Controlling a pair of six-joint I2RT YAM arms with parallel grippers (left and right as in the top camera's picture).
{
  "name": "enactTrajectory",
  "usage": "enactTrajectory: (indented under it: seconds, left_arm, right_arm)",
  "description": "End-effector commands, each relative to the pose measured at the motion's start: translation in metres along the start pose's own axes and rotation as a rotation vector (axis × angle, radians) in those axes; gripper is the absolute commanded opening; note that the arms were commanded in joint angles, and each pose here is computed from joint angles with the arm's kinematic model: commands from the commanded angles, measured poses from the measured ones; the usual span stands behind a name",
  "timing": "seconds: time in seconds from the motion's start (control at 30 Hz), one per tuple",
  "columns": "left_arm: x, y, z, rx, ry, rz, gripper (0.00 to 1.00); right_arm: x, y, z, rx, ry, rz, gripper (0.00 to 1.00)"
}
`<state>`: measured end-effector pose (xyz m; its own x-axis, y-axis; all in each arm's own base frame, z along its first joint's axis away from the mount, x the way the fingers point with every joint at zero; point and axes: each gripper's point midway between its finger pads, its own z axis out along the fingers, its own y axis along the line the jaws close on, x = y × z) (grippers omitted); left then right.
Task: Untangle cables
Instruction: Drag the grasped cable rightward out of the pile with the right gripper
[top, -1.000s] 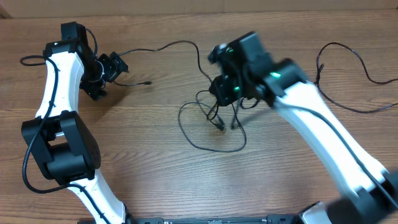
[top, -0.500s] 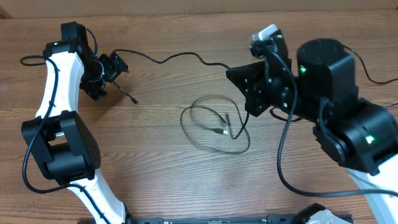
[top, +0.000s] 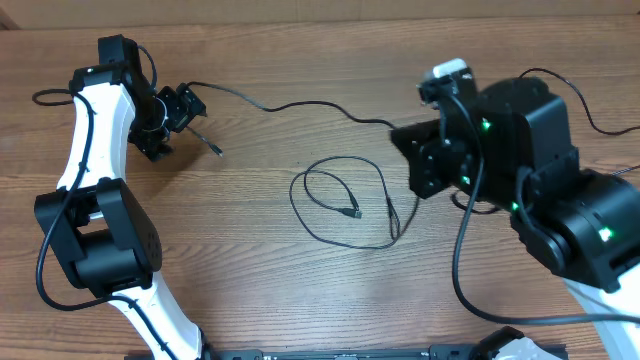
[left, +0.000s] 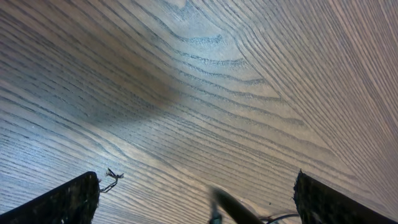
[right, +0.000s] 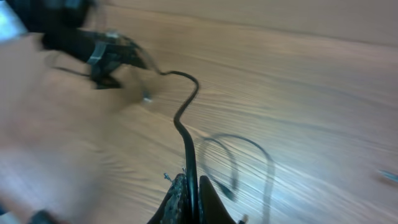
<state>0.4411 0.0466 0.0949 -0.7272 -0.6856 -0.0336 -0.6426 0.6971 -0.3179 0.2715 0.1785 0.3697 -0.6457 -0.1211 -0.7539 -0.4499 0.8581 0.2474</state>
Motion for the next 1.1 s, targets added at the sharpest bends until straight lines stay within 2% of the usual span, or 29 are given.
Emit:
enactTrajectory:
  seconds: [0.0, 0.33, 0.7, 0.9, 1.07]
  left_arm:
    - [0.0, 0.002, -0.003, -0.004, -0.005, 0.01, 0.99]
    - [0.0, 0.002, -0.003, -0.004, -0.005, 0.009, 1.0]
    - [0.0, 0.002, -0.003, -0.004, -0.005, 0.01, 0.99]
    - [0.0, 0.002, -0.003, -0.004, -0.005, 0.01, 1.0]
    - [0.0, 0.002, -0.003, -0.004, -0.005, 0.009, 1.0]
  right_arm:
    - [-0.01, -0.035, -0.04, 0.216, -0.118, 0.04, 0.04]
    - [0.02, -0.075, -0.103, 0.459, -0.152, 0.084, 0.04]
    - [0.059, -0.095, -0.122, 0.579, -0.064, 0.184, 0.04]
    - [0.076, -0.118, -0.14, 0.74, -0.065, 0.3, 0.04]
    - [0.078, -0.124, -0.148, 0.791, -0.083, 0.321, 0.04]
